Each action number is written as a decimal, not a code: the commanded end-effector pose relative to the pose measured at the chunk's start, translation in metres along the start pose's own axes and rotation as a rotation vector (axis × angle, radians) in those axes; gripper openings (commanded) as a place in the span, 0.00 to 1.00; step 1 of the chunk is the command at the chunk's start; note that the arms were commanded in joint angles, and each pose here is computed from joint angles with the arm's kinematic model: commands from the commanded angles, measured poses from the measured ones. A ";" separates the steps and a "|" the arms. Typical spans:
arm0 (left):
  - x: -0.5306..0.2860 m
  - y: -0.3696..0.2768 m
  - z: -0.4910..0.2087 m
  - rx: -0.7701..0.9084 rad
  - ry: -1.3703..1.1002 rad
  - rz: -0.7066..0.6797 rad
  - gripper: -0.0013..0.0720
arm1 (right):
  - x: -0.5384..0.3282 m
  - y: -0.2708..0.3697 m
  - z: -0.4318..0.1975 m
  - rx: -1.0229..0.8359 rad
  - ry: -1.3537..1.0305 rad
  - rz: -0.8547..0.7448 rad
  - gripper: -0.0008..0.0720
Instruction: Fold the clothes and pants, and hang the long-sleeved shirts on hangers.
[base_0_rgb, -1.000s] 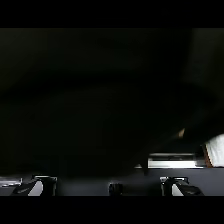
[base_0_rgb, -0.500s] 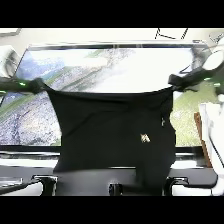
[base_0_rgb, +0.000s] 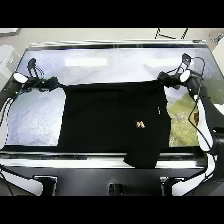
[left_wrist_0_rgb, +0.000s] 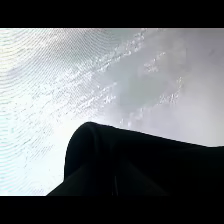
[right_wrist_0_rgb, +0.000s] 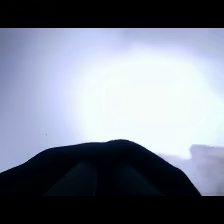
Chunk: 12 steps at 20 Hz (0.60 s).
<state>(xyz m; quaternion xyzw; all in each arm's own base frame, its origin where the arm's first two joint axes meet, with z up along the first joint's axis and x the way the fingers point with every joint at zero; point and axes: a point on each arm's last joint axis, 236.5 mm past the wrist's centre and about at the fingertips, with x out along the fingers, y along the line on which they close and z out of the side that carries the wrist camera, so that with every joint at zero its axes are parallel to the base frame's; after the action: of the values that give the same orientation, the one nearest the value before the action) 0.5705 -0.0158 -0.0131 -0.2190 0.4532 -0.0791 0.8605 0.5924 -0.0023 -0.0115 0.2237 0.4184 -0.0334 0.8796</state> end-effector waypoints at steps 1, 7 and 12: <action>0.014 0.003 -0.006 0.000 0.030 0.000 0.04 | 0.016 -0.007 -0.023 0.026 0.078 -0.009 0.06; -0.078 0.010 -0.079 0.076 0.418 0.028 0.04 | -0.101 -0.032 -0.096 -0.078 0.517 -0.124 0.06; -0.078 0.029 -0.177 -0.007 0.721 0.014 0.04 | -0.118 -0.069 -0.190 -0.028 0.840 -0.234 0.06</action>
<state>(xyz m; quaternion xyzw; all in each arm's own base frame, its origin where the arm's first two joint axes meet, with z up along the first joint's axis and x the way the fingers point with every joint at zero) 0.4308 -0.0141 -0.0354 -0.1749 0.6666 -0.1318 0.7125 0.4189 -0.0004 -0.0321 0.1642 0.6920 -0.0231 0.7026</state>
